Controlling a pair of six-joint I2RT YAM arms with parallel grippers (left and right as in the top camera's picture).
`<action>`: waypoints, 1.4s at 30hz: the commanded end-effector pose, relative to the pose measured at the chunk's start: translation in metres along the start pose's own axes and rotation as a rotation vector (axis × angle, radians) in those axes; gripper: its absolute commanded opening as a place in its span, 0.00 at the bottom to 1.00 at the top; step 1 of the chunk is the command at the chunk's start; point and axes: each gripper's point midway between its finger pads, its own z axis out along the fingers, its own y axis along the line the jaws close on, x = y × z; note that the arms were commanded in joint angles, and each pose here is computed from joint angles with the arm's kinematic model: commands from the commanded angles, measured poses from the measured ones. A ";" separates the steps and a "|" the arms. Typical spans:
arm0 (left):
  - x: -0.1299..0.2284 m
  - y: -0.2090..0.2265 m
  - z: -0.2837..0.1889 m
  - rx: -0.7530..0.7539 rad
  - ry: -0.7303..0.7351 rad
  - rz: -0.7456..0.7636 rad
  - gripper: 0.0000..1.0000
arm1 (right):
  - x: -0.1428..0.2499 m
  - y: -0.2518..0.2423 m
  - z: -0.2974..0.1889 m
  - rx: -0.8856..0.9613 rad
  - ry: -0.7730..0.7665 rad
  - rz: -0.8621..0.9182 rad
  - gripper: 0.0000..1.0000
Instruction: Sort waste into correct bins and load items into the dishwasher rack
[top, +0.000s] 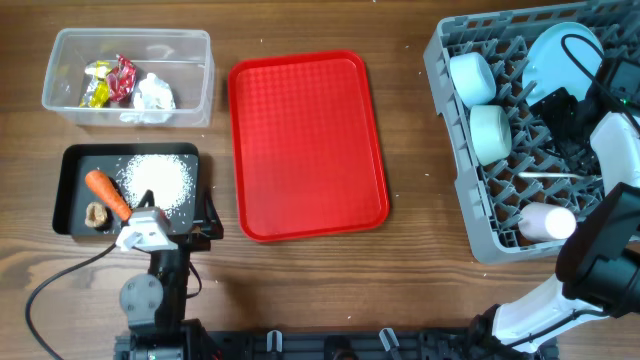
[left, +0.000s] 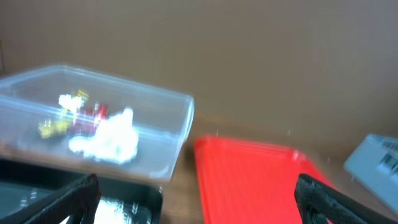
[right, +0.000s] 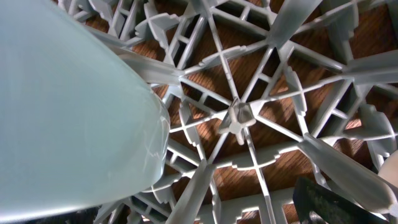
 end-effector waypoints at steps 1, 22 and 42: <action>0.012 0.006 0.000 -0.027 0.037 0.012 1.00 | 0.000 -0.001 0.006 0.011 0.005 -0.016 1.00; 0.012 0.007 0.000 -0.028 0.040 0.012 1.00 | -0.003 0.002 -0.002 -0.001 -0.013 -0.020 1.00; 0.012 0.007 0.000 -0.028 0.040 0.012 1.00 | 0.155 0.109 -0.267 -0.822 -0.930 -0.944 1.00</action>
